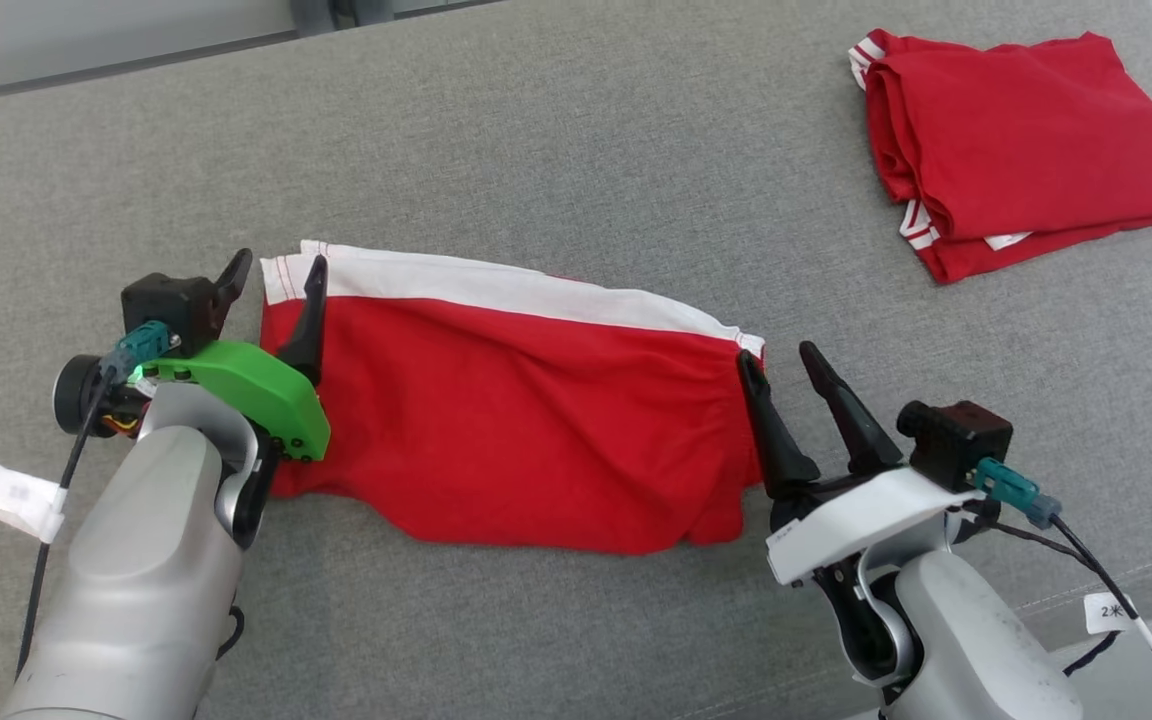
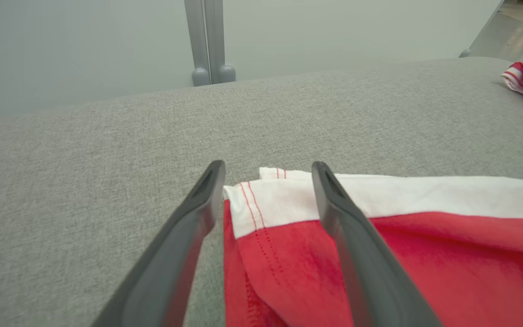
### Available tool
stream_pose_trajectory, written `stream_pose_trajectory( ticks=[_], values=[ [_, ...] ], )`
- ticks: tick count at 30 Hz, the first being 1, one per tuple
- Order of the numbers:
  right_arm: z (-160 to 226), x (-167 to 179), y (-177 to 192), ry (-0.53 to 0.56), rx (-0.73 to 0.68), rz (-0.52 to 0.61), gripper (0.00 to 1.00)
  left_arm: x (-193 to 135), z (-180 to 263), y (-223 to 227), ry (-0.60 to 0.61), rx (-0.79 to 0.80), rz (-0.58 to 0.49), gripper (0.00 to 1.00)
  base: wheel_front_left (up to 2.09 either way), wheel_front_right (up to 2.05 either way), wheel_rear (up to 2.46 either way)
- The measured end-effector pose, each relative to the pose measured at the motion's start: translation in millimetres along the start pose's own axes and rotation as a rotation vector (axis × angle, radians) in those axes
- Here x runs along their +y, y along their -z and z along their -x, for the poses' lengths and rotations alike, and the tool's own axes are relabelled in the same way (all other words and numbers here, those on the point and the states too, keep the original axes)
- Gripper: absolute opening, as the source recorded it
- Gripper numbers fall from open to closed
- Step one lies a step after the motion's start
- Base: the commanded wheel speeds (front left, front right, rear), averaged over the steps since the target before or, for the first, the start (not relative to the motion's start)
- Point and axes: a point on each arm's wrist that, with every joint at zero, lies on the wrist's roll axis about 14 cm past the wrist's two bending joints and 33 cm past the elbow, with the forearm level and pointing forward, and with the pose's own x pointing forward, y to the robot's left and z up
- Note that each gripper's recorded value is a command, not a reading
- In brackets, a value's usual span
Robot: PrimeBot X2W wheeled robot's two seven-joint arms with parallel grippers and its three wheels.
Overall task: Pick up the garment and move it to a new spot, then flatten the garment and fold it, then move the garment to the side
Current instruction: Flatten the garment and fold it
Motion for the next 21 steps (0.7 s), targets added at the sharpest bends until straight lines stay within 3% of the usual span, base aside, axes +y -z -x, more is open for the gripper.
stream_pose_trajectory(
  ticks=[6, 21],
  values=[
    [10, -6, -23, 0.021, -0.070, 0.050, 1.00, -3, 13, -2, -0.008, 0.001, 0.020, 1.00, 0.00, 0.00, 0.00],
    [37, -3, -56, 0.029, -0.178, 0.084, 1.00, -4, 77, 40, -0.055, 0.208, 0.136, 1.00, 0.00, 0.00, 0.00]
  ],
)
